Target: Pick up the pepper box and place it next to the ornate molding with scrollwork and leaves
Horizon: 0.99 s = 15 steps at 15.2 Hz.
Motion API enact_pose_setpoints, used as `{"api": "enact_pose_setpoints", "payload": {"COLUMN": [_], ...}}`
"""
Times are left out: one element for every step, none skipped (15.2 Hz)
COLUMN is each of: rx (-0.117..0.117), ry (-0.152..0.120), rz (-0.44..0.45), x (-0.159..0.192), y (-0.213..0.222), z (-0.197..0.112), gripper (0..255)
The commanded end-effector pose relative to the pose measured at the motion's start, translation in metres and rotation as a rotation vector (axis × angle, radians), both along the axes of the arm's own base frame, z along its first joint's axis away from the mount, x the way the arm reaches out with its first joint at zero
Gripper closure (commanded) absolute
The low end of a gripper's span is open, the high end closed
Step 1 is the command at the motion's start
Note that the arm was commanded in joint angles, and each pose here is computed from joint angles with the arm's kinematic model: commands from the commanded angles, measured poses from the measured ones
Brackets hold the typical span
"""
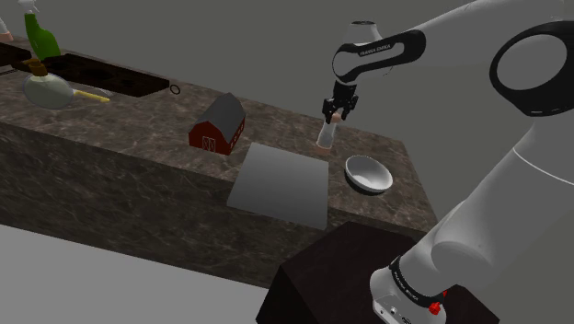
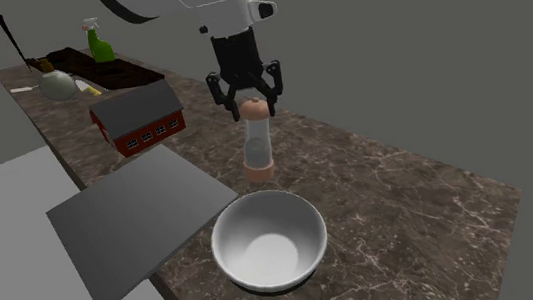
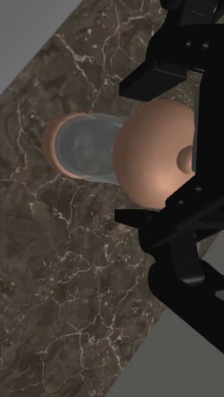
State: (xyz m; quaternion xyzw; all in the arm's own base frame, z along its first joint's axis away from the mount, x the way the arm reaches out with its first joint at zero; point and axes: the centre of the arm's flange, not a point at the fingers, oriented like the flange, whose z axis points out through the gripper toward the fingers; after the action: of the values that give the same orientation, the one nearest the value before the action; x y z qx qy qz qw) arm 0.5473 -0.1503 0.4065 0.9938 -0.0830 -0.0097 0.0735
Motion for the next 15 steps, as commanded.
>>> {"api": "enact_pose_setpoints", "payload": {"rx": [0.0, 0.0, 0.0, 0.0, 0.0, 0.0, 0.0, 0.0, 0.0, 0.0, 0.0, 0.0, 0.0, 0.0, 0.0], "ry": [0.0, 0.0, 0.0, 0.0, 0.0, 0.0, 0.0, 0.0, 0.0, 0.0, 0.0, 0.0, 0.0, 0.0, 0.0], "rz": [0.0, 0.0, 0.0, 0.0, 0.0, 0.0, 0.0, 0.0, 0.0, 0.0, 0.0, 0.0, 0.0, 0.0, 0.0], "x": [0.0, 0.0, 0.0, 0.0, 0.0, 0.0, 0.0, 0.0, 0.0, 0.0, 0.001, 0.001, 0.002, 0.002, 0.002], "y": [0.0, 0.0, 0.0, 0.0, 0.0, 0.0, 0.0, 0.0, 0.0, 0.002, 0.004, 0.006, 0.007, 0.007, 0.007], "z": [0.0, 0.0, 0.0, 0.0, 0.0, 0.0, 0.0, 0.0, 0.0, 0.013, 0.026, 0.039, 0.049, 0.049, 0.049], "gripper": [255, 255, 255, 0, 0, 0, 0, 0, 0, 0, 0, 0, 0, 0, 0]}}
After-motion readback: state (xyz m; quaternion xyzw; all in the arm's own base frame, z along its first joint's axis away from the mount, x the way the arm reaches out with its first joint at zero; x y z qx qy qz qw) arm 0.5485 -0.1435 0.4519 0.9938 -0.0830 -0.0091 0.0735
